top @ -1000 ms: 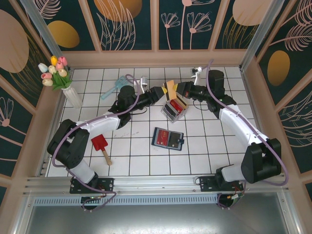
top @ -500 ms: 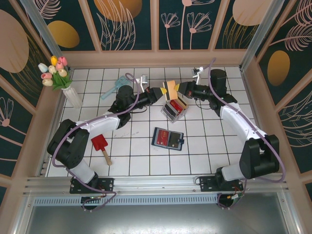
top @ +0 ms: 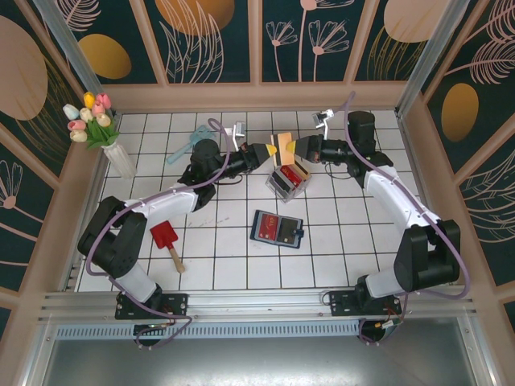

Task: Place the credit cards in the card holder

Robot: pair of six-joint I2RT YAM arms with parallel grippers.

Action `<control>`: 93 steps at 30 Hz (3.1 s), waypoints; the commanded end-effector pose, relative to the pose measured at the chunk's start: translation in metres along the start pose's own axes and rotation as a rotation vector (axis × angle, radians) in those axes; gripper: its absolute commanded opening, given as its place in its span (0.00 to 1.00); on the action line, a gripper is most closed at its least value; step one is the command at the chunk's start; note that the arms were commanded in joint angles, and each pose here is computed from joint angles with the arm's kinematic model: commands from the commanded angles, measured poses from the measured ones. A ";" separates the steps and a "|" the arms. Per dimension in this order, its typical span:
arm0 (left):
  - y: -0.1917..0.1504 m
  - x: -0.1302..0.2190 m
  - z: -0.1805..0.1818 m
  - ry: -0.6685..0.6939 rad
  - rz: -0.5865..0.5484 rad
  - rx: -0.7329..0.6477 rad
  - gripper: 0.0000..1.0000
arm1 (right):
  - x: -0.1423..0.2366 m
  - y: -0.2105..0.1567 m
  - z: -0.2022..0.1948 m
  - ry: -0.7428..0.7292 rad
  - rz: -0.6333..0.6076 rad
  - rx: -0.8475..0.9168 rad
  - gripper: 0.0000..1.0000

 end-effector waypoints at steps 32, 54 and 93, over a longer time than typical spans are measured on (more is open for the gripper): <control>-0.103 0.068 0.208 0.872 0.165 -0.001 0.64 | -0.009 -0.230 -0.051 -1.046 0.366 -0.229 0.00; -0.122 0.072 0.229 0.895 0.253 0.026 0.29 | 0.027 -0.235 -0.056 -1.215 0.418 -0.211 0.00; -0.123 0.071 0.231 0.889 0.252 0.040 0.02 | 0.049 -0.218 -0.063 -1.200 0.300 -0.260 0.00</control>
Point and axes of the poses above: each hand's point on the last joint's axis, 136 mm out from that joint toward the fingers, its own x axis back along the fingers, its own z axis along the line the jaws close on, y = z × x, the point moved 2 cm from there along x, back along the fingers, and after that the axes turned 14 degrees about x, right-handed, at the moved point
